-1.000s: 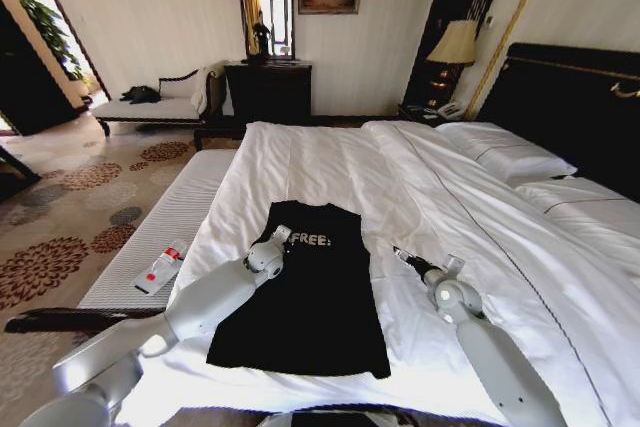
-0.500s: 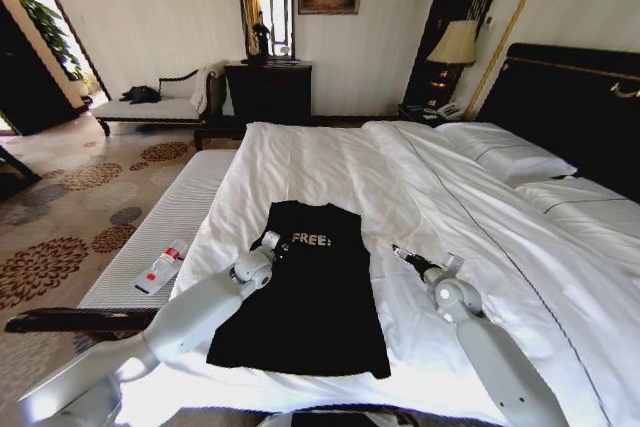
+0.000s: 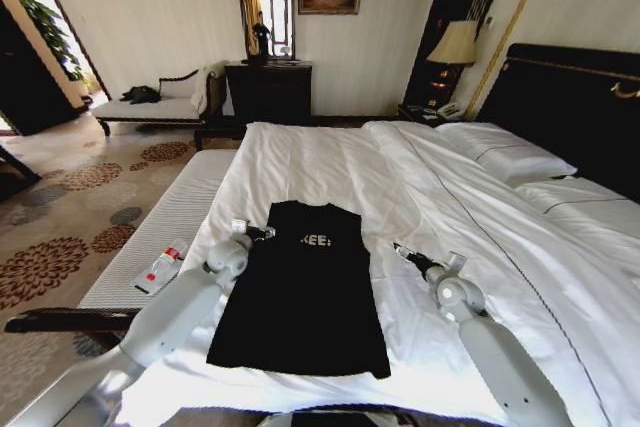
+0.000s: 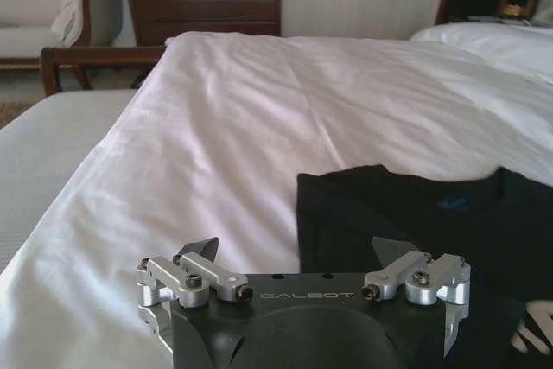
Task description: Fold the clothes on the bed.
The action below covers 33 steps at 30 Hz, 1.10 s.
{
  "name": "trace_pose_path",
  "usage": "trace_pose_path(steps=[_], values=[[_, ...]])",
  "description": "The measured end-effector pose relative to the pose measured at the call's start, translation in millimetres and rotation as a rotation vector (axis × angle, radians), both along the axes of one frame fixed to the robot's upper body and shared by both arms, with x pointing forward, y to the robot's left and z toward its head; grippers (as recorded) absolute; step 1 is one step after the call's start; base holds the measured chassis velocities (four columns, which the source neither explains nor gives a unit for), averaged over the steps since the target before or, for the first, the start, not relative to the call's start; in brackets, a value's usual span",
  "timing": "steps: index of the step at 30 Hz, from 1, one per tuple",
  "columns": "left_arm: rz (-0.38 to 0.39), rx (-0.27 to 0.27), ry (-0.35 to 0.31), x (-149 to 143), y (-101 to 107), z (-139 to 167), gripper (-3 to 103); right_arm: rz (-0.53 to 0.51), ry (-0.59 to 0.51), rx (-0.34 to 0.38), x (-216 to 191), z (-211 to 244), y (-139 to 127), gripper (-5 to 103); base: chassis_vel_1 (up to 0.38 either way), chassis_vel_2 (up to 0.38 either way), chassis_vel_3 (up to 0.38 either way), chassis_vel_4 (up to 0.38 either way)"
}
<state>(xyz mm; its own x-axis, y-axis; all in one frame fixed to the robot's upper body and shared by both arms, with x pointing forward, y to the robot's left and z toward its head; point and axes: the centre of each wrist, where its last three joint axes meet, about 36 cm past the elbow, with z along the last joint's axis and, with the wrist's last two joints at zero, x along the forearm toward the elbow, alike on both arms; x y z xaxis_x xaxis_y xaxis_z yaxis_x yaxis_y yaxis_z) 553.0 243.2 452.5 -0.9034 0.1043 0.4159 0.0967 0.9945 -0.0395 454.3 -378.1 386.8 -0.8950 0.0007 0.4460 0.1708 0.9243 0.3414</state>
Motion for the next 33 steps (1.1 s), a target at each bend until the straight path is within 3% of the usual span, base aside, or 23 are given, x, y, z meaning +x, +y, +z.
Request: trace_pose_path(steps=[3,11,15,18,24,27,33], values=[[0.027,-0.041,-0.007,15,6,-3,100,0.002,0.002,0.000,-2,-1,1,100,0.000,0.000,0.000,0.000],[0.037,-0.055,-0.013,24,8,-12,100,-0.002,0.001,-0.006,-1,1,-2,100,0.000,0.000,0.000,0.000],[0.046,-0.092,-0.023,28,16,-19,100,0.021,-0.001,0.006,12,10,-5,100,0.000,0.000,0.000,0.000],[0.059,-0.143,-0.015,40,23,-22,100,0.052,0.011,0.092,34,32,-7,100,0.000,0.000,0.000,0.000],[0.084,-0.211,0.014,75,30,-31,100,0.078,0.006,0.159,64,57,0,100,0.000,0.000,0.000,0.000],[0.086,-0.212,0.010,88,30,-34,100,0.091,0.003,0.175,74,65,1,100,0.000,0.000,0.000,0.000],[0.035,-0.253,0.009,126,4,-41,100,0.157,0.023,0.290,119,78,-1,100,0.000,0.000,0.000,0.000]])
